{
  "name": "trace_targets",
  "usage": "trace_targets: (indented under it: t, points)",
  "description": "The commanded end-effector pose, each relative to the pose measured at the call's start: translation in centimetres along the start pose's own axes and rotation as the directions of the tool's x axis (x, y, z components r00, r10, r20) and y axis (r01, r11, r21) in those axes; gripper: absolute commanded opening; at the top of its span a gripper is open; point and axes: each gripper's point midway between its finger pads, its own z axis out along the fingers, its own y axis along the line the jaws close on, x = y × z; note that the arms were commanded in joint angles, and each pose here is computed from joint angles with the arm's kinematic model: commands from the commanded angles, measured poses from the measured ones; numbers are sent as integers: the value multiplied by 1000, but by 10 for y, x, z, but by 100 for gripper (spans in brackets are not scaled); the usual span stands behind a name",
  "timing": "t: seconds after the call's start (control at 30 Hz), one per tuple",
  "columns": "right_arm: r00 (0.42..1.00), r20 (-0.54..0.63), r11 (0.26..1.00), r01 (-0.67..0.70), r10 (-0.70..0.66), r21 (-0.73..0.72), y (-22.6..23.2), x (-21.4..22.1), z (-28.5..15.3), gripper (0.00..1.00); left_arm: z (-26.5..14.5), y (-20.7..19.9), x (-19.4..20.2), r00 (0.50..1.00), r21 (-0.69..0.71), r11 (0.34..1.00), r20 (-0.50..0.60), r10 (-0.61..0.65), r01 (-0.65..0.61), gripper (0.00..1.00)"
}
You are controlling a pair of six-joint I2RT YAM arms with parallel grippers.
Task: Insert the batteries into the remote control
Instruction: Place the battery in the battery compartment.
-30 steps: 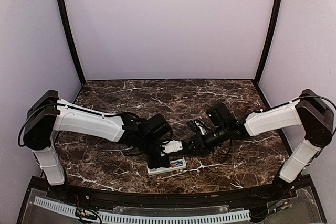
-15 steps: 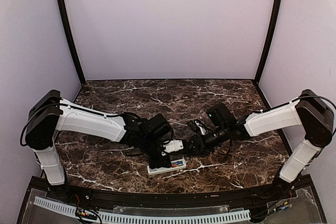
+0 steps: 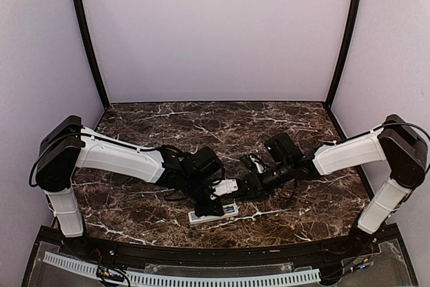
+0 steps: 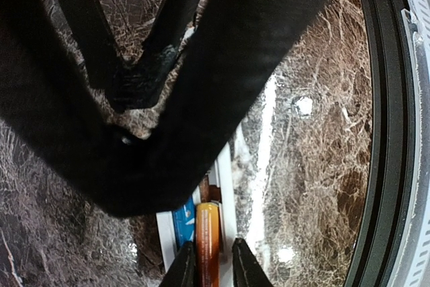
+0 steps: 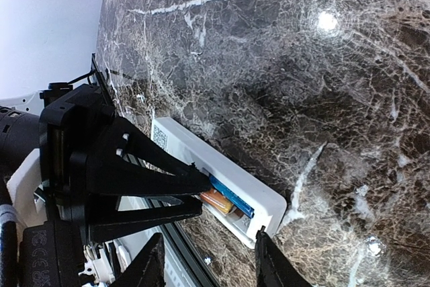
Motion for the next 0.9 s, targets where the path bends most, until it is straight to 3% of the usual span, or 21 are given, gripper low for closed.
trace_targets:
  t: [0.0, 0.3, 0.57, 0.87]
  points:
    - [1000, 13, 1000, 20, -19, -22, 6, -1, -2, 43, 5, -4, 8, 999, 12, 1000, -33, -7, 8, 19]
    - [1000, 20, 1000, 17, -17, -14, 6, -3, -3, 43, -14, -2, -7, 1000, -16, 1000, 24, 4, -3, 30]
    - [999, 42, 999, 27, -28, 32, 5, -7, -9, 42, -37, -5, -15, 995, -46, 999, 96, 28, -23, 48]
    - [997, 68, 994, 20, -28, 111, 2, -11, -17, 42, -54, -8, 19, 993, -96, 995, 115, -3, 14, 65]
